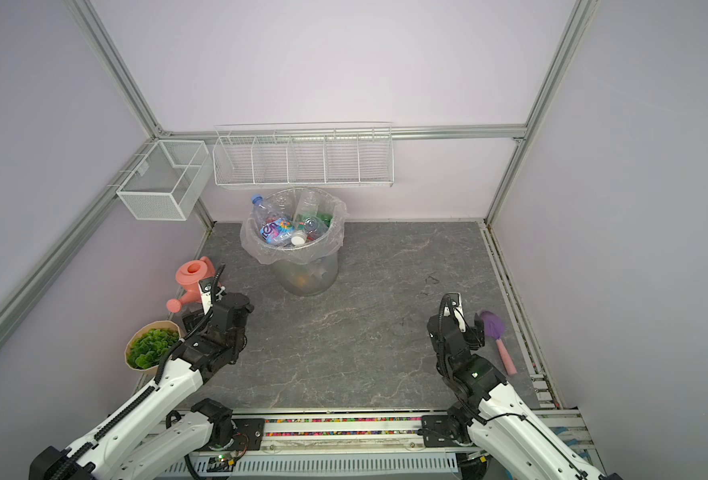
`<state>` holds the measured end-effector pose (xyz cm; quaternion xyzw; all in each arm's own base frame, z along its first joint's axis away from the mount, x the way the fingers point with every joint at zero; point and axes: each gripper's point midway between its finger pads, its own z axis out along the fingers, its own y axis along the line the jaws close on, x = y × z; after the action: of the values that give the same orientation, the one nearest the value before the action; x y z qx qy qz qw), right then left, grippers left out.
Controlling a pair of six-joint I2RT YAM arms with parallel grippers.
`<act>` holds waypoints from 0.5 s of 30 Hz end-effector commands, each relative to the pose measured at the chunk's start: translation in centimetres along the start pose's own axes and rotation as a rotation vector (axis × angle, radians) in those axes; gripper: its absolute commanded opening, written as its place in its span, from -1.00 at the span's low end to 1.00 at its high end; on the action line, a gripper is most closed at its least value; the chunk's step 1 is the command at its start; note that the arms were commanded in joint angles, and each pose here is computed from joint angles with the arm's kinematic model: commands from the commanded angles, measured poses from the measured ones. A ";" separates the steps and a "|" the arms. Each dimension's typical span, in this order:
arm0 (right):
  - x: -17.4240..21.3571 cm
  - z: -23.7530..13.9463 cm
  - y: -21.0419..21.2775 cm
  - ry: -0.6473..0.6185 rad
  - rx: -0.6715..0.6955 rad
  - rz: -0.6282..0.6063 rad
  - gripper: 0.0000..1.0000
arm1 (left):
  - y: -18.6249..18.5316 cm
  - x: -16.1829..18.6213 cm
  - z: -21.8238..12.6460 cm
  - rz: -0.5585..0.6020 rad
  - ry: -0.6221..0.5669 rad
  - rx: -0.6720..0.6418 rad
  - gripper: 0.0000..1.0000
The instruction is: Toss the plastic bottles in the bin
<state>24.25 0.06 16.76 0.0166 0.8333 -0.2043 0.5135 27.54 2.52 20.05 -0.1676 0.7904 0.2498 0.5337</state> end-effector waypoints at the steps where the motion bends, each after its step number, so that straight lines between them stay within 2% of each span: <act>1: 0.1 0.2 -0.4 -0.008 0.029 0.024 0.77 | 0.7 0.8 0.2 -0.022 0.004 -0.043 0.99; 15: 2.0 0.9 0.0 -0.005 0.035 0.038 0.77 | 0.8 4.9 1.0 -0.004 0.055 -0.061 0.98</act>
<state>24.05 -0.20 15.27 0.0202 0.8335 -0.2080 0.5115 26.07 3.41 15.44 -0.1718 0.8043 0.2689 0.5013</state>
